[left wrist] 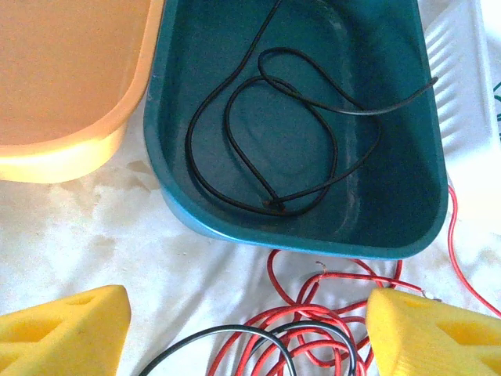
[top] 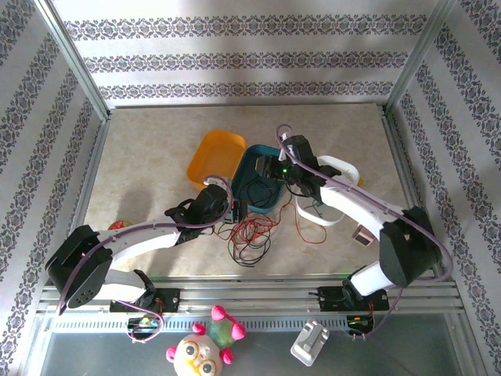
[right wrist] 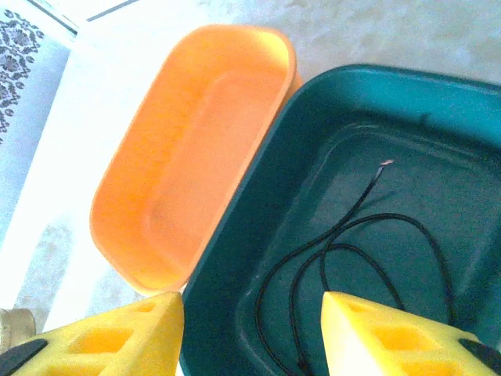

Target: Untangle the cables

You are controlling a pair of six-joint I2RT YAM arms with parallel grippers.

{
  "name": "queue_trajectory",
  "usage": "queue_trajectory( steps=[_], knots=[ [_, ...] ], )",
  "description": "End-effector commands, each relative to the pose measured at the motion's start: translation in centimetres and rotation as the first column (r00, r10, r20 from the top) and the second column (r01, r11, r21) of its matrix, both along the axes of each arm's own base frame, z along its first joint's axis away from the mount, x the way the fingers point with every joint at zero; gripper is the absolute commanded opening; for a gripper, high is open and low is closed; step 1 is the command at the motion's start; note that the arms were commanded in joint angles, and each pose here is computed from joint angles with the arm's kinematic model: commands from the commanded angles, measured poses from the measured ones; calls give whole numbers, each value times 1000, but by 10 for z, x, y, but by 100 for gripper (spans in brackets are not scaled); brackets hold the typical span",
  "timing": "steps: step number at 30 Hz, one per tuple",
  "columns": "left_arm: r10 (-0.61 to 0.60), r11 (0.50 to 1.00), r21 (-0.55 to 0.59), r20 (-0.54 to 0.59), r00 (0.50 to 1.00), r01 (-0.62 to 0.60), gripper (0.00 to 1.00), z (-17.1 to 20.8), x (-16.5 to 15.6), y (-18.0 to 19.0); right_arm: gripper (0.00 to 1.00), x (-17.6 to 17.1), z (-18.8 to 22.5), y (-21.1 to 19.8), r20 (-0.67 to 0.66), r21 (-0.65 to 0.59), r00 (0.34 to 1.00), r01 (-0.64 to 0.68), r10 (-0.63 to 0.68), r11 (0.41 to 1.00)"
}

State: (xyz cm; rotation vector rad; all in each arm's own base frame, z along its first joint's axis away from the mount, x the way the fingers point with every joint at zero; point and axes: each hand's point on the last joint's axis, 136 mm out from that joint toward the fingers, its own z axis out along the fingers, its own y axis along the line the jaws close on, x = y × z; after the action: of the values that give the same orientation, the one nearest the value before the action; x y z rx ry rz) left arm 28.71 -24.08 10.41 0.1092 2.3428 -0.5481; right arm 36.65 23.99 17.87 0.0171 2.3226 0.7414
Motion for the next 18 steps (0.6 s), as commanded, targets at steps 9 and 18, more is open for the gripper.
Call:
queue_trajectory(
  steps=[9, 18],
  knots=[
    [-14, 1000, 27, 8, 1000, 14, 79, -1, -5, 3, 50, -41, -64, -69, -242, -180, 956, 124, -166, 976],
    [-29, 999, 35, -8, 1000, 29, 79, -5, -4, -1, 50, -75, -77, -48, -297, -105, 955, -5, -26, 994]
  ],
)
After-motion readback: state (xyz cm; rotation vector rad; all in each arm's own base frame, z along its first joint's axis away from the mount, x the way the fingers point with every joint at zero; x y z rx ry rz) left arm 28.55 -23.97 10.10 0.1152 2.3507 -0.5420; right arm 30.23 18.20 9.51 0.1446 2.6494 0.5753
